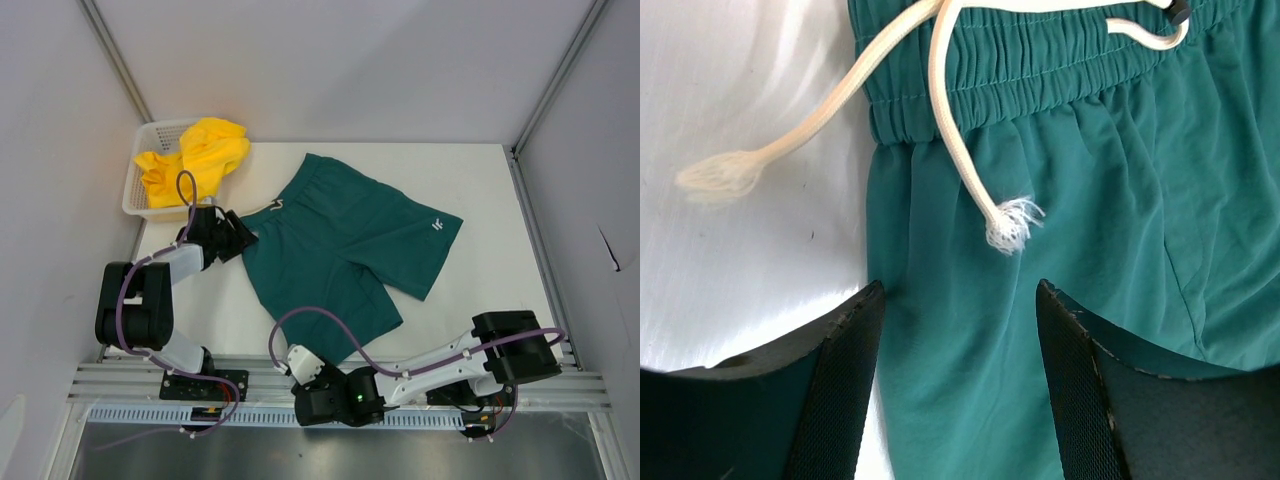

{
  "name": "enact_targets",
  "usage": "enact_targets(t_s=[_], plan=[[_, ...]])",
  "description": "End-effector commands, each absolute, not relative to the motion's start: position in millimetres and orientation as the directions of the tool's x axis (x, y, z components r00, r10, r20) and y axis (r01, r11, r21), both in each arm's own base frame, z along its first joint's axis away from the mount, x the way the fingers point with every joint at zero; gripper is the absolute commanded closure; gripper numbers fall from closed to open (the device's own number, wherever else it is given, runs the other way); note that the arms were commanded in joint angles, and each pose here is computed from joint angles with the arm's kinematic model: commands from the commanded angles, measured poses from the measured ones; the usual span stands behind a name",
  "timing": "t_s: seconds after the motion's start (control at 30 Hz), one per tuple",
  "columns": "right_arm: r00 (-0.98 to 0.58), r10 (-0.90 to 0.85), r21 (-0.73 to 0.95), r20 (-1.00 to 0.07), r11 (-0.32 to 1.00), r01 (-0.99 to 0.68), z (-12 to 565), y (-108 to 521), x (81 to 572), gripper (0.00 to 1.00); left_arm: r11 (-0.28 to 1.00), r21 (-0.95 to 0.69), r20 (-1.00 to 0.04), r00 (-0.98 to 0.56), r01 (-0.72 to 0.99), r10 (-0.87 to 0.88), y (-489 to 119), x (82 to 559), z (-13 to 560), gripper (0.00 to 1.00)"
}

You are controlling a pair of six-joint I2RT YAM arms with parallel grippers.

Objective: Fold and stack the shorts
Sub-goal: Flatten the shorts out

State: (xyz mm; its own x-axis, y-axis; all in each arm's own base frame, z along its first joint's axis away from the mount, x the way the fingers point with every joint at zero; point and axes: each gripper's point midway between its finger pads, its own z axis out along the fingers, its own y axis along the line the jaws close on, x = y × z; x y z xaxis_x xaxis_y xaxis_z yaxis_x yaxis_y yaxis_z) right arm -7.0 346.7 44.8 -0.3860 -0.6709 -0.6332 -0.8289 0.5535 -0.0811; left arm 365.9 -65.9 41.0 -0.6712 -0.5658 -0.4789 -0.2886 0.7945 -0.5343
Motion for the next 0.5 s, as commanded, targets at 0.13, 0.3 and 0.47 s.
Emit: enact_targets(t_s=[0.13,0.3,0.47], plan=[[-0.418,-0.575,-0.015,-0.704,0.6,-0.8,70.2,378.3,7.3,0.4,0.795,-0.544,-0.51,-0.647,-0.268,-0.567,-62.2,369.3,50.8,0.35],[-0.438,-0.571,0.004,-0.694,0.605,-0.796,62.4,392.6,16.7,0.41,0.795,-0.545,-0.511,-0.647,-0.266,-0.567,-62.5,369.5,51.1,0.35],[-0.426,-0.585,0.017,-0.69,0.575,-0.818,63.1,409.9,13.7,0.41,0.794,-0.547,-0.508,-0.648,-0.266,-0.567,-63.0,368.3,50.4,0.35]])
